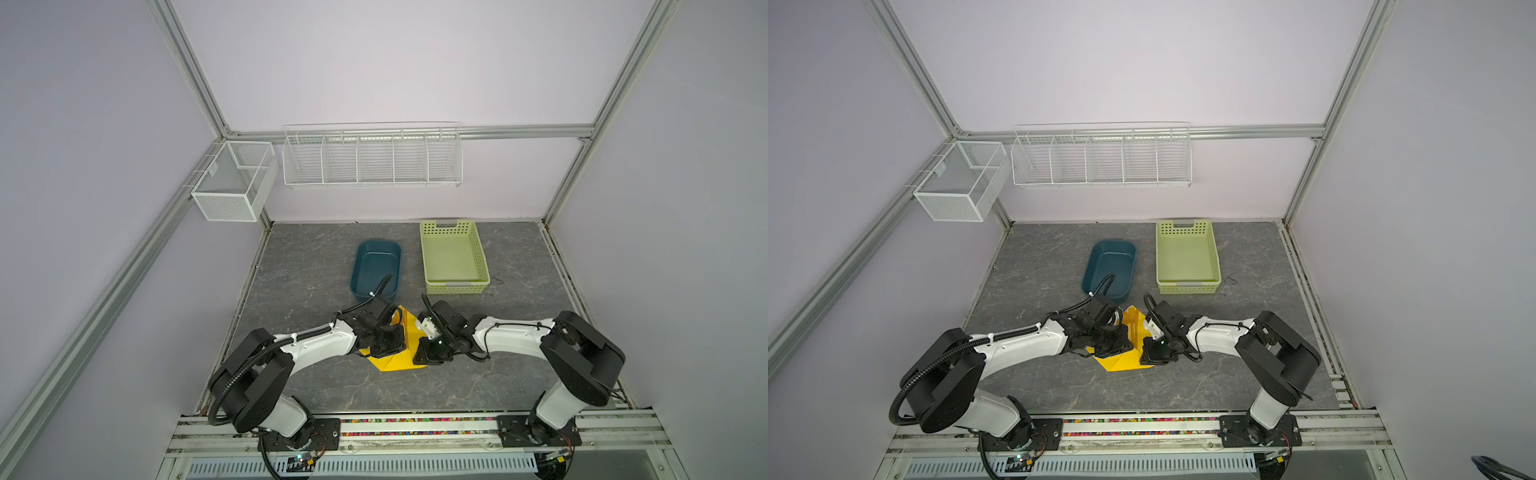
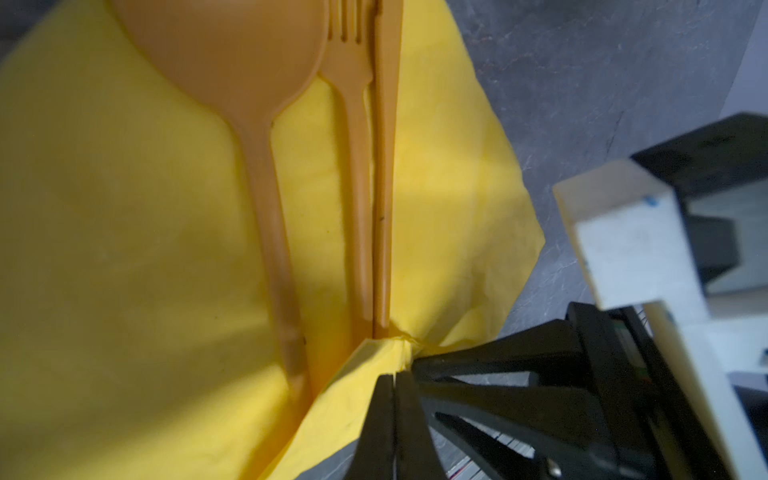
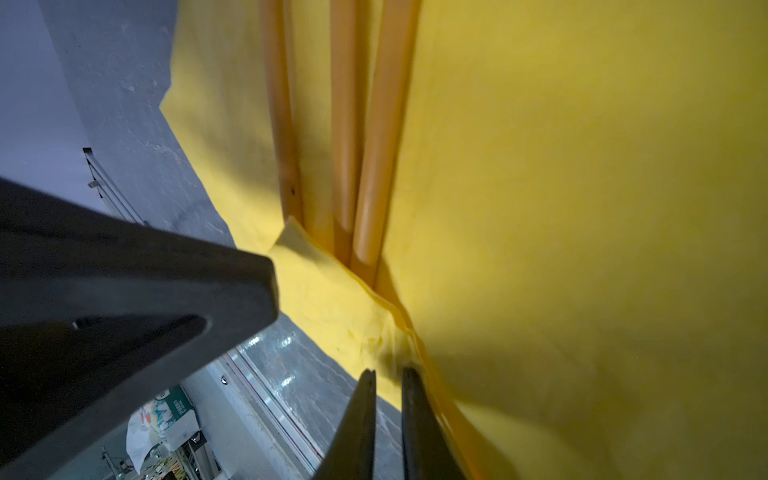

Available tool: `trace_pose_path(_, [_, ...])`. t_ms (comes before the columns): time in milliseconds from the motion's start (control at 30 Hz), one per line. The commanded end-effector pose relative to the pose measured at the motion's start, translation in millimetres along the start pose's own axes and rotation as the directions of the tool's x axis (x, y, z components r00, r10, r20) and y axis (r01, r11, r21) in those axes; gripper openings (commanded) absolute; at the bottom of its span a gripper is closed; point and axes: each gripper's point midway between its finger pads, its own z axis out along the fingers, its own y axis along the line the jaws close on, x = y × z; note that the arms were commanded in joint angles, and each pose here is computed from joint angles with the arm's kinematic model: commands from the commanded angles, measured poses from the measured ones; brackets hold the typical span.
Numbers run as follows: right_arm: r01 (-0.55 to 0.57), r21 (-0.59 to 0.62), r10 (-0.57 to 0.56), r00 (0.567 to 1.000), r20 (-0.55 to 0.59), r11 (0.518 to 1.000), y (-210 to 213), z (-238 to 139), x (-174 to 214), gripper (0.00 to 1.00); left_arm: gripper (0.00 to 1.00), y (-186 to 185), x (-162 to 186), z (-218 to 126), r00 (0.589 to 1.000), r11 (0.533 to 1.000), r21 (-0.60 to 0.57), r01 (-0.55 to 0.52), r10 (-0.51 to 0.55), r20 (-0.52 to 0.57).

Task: Place the utensils on the paper napkin and roll it up

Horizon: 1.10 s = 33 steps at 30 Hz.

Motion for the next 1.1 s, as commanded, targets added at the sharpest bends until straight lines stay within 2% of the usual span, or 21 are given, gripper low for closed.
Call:
trace_pose_path(0, [-0.002,0.037,0.002,1.000,0.009,0.999,-4.5,-9.2,1.4,0.20,0.03,4.5,-1.1,6.0,1.000,1.000,-0.007,0.011,-0.011,0.011])
trace_pose_path(333, [0.024,0.027,-0.025,0.998,0.062,0.999,9.9,-33.9,-7.5,0.26,0.02,15.0,3.8,16.9,1.000,0.999,-0.024,0.029,-0.030,-0.010])
trace_pose_path(500, [0.001,0.081,-0.010,0.993,0.114,0.997,-4.2,-52.8,-10.9,0.28,0.02,16.0,4.2,16.3,0.999,0.999,-0.028,0.031,-0.032,-0.010])
trace_pose_path(633, [-0.069,0.124,0.048,0.986,0.161,0.990,-31.8,-71.0,-10.4,0.39,0.02,15.7,4.2,16.2,0.999,0.999,-0.028,0.031,-0.032,-0.011])
trace_pose_path(733, [-0.145,0.122,0.122,0.976,0.180,0.982,-56.2,-77.6,-6.7,0.52,0.02,15.5,4.6,16.6,0.999,0.999,-0.028,0.031,-0.032,-0.015])
trace_pose_path(800, [-0.186,0.103,0.165,0.968,0.191,0.977,-67.9,-78.9,-5.2,0.61,0.02,15.1,4.2,16.8,0.999,0.999,-0.027,0.032,-0.032,-0.014])
trace_pose_path(867, [-0.217,0.060,0.202,0.960,0.195,0.974,-74.7,-77.0,-5.9,0.64,0.02,14.6,4.1,17.1,0.999,0.999,-0.026,0.032,-0.032,-0.016])
trace_pose_path(967, [-0.268,-0.068,0.276,0.946,0.172,0.961,-74.5,-68.9,-8.1,0.65,0.02,14.0,3.9,16.9,0.999,0.999,-0.025,0.032,-0.033,-0.017])
trace_pose_path(1067, [-0.270,-0.117,0.286,0.945,0.160,0.956,-71.9,-61.5,-10.3,0.65,0.02,14.7,4.6,16.3,0.999,0.999,-0.028,0.030,-0.031,-0.018])
